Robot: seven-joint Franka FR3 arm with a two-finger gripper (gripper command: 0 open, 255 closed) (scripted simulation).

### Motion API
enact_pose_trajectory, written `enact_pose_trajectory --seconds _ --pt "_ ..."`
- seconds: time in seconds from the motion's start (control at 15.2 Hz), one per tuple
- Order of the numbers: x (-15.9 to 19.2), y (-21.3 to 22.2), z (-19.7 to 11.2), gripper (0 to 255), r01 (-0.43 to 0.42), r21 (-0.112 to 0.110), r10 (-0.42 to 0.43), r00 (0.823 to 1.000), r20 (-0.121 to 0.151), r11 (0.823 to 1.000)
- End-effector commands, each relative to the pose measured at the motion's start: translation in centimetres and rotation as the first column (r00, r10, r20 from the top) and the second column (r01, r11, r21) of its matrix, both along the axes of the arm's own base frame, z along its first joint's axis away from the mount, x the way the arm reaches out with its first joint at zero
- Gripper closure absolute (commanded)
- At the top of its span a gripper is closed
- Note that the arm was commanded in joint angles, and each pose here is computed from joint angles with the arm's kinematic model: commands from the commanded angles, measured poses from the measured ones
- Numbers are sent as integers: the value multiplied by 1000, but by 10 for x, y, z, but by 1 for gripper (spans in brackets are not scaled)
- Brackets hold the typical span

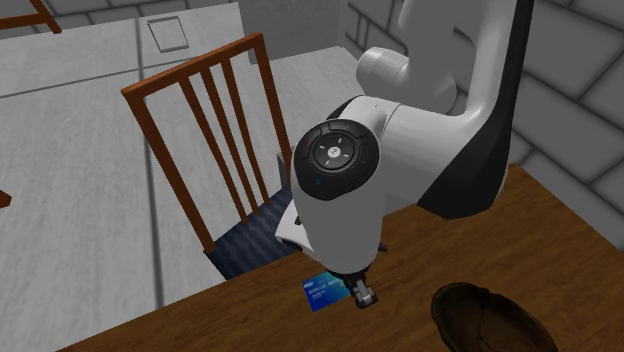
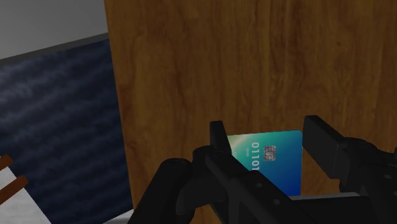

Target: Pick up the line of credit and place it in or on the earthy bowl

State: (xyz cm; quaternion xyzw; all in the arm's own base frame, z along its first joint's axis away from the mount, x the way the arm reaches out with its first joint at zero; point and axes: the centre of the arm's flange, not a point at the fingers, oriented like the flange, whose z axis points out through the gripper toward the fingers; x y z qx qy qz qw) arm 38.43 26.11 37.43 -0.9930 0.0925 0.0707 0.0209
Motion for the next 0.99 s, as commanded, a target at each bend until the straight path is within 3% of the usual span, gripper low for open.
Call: enact_pose_trajectory --seconds 0.0,0.92 --pt "-1 -1 9 255 0 0 0 1000 -1 1000" --pt "-1 -1 83 255 0 0 0 1000 -1 1000"
